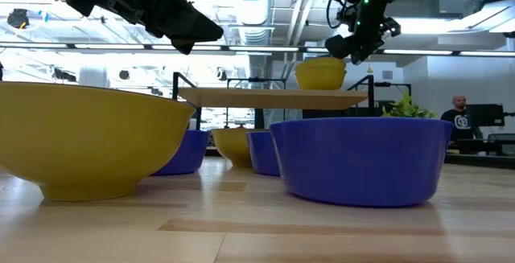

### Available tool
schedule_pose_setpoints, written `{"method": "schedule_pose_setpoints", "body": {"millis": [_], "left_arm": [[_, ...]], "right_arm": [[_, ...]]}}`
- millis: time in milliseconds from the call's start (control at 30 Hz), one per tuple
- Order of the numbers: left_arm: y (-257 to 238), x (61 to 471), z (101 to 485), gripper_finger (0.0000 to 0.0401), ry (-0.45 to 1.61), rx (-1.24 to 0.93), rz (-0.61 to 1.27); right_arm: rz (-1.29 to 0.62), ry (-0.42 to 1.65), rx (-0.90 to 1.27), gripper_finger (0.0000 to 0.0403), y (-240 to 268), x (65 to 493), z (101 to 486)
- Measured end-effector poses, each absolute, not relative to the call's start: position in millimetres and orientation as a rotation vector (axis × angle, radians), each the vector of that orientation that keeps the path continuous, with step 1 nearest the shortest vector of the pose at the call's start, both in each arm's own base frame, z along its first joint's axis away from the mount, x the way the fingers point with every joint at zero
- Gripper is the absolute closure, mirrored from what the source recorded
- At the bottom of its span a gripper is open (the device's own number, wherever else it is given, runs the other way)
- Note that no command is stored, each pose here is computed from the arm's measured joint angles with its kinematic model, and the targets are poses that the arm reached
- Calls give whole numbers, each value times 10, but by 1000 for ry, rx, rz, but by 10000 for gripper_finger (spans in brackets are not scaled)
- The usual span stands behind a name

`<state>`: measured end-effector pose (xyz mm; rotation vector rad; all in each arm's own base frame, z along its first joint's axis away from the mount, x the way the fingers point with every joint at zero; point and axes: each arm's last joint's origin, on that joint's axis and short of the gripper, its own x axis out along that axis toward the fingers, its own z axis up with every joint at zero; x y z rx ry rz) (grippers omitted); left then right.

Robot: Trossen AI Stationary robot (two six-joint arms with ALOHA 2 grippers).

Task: Pick & Place Mini bowls
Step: Stack the yellow patterned bowl on top of the yellow patterned bowl on the shelf

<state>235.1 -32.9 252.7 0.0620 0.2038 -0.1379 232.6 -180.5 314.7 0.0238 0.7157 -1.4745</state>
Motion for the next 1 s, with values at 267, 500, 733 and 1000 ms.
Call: {"method": "schedule_pose_setpoints", "body": {"millis": [267, 500, 733, 1000], "left_arm": [[-329, 2351, 2527, 368, 204, 62, -138], [-328, 2350, 2525, 368, 207, 62, -138], [-328, 2350, 2524, 368, 207, 62, -137], [-328, 2350, 2525, 368, 207, 62, -137]], "right_arm": [[-1449, 716, 16, 310, -1749, 2367, 3146], [-1415, 739, -9, 310, -1661, 2416, 3136], [-1383, 782, -44, 310, -1603, 2441, 3012], [-1393, 793, -44, 310, -1623, 2420, 2911]]}}
